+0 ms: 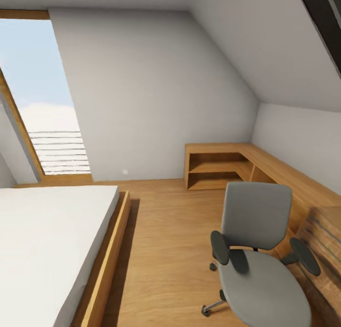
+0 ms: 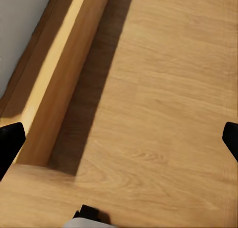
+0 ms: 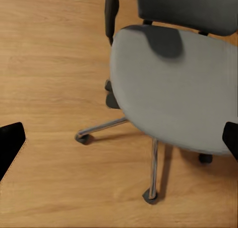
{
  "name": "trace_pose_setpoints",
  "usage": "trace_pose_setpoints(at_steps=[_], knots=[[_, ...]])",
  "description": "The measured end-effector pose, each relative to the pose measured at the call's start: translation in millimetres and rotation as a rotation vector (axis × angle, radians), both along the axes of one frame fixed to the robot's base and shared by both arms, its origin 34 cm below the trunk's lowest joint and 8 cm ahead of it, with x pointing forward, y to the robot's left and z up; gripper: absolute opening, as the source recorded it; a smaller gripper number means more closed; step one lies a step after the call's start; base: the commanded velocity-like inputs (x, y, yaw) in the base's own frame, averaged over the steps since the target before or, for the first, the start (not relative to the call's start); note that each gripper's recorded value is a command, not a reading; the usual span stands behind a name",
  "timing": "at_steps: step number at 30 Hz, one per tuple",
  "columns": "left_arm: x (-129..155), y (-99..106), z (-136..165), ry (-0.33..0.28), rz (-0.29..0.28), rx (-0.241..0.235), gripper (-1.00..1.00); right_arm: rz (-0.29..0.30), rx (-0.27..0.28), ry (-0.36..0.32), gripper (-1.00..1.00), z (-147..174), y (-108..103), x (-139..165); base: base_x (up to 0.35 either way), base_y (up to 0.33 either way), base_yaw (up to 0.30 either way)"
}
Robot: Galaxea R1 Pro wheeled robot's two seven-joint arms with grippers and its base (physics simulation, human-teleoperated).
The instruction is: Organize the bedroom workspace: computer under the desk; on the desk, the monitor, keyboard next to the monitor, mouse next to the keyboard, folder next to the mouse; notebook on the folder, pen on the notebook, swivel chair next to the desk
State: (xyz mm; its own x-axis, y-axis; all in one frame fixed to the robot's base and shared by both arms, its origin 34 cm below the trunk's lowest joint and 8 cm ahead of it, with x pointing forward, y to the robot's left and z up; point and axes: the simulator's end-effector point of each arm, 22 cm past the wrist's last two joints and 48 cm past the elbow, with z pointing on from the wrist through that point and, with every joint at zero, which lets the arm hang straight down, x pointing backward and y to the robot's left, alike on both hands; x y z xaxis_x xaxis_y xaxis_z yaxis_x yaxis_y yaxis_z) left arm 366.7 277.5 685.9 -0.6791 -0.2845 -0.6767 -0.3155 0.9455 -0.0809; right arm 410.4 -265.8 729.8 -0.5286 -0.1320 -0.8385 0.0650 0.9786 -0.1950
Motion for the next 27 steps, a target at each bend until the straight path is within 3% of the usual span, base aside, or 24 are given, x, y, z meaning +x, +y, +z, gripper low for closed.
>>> trace_pose_setpoints(at_steps=[19, 27], knots=[[-1.7, -3.1, -2.1, 0.008, -0.009, -0.002, 1.0, -0.001, -0.001, 0.008, 1.0, -2.6, -0.9, -2.1, 0.023, -0.007, 0.273], [-2.2, -3.4, -2.5, 0.009, -0.009, -0.002, 1.0, 0.005, -0.002, 0.01, 1.0, -3.0, -0.9, -2.5, 0.017, 0.03, 0.099]])
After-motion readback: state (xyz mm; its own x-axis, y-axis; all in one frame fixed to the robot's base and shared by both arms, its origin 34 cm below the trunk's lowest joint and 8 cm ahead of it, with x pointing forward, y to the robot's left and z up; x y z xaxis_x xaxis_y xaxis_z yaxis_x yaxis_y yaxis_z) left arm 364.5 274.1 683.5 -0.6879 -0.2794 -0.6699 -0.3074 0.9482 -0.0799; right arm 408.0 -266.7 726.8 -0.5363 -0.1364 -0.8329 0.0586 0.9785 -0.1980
